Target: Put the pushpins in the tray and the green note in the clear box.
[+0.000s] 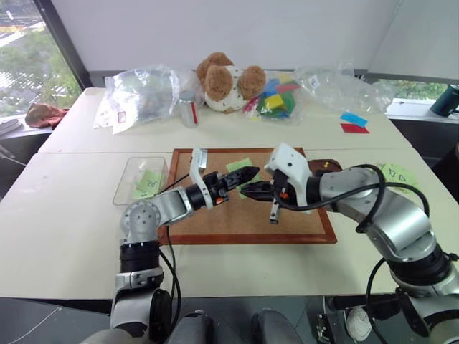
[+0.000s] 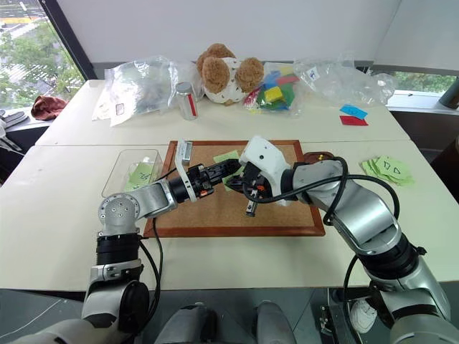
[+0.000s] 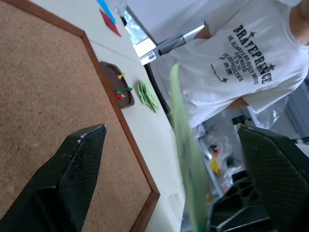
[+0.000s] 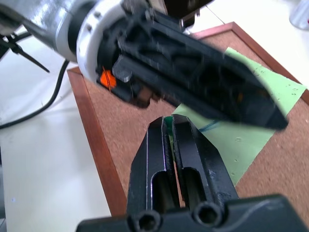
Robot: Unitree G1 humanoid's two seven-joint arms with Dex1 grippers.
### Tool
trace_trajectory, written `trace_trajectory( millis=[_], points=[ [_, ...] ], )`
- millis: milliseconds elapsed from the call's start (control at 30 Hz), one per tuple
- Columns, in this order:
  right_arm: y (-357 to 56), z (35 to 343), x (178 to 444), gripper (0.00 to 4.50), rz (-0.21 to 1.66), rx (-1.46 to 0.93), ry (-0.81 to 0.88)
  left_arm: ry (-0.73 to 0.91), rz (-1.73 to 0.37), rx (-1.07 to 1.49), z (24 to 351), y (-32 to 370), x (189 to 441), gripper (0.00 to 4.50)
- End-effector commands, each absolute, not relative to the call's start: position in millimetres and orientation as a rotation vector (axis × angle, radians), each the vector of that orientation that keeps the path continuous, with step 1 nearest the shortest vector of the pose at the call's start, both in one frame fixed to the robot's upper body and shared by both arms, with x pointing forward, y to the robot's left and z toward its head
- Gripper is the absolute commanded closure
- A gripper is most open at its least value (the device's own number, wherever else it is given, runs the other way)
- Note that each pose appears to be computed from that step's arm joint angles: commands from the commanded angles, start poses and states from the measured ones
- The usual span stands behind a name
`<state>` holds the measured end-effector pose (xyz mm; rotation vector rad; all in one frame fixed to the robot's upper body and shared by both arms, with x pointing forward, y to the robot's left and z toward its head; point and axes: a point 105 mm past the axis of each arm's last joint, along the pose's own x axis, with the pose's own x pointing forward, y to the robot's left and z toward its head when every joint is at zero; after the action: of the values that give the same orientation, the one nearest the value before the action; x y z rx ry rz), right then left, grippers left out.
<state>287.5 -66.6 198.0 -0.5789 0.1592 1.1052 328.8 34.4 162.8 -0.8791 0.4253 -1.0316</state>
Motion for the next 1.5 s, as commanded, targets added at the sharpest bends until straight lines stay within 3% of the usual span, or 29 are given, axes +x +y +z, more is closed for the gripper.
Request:
trace_trajectory(
  millis=[33,200,233,500,1500],
  points=[
    [-61.6,209.0,284.3,4.5,1.119,-0.591,0.112,0.395,-1.06,-0.889,172.0,32.9,323.4,1.79],
    [-60.3,210.2,282.2,4.5,1.125,-0.59,0.109,0.402,-1.043,-0.952,171.6,32.0,322.0,4.37],
    [-60.1,209.9,281.3,4.5,1.126,-0.589,0.11,0.404,-1.04,-0.982,171.8,31.3,321.5,4.44],
    [-62.9,209.3,280.0,4.5,1.117,-0.575,0.118,0.42,-0.974,-1.106,167.4,34.7,320.3,4.44],
    [-70.8,237.6,284.7,4.5,1.023,-0.497,0.083,0.424,-0.918,-1.058,149.9,43.3,320.5,4.44]
  ],
)
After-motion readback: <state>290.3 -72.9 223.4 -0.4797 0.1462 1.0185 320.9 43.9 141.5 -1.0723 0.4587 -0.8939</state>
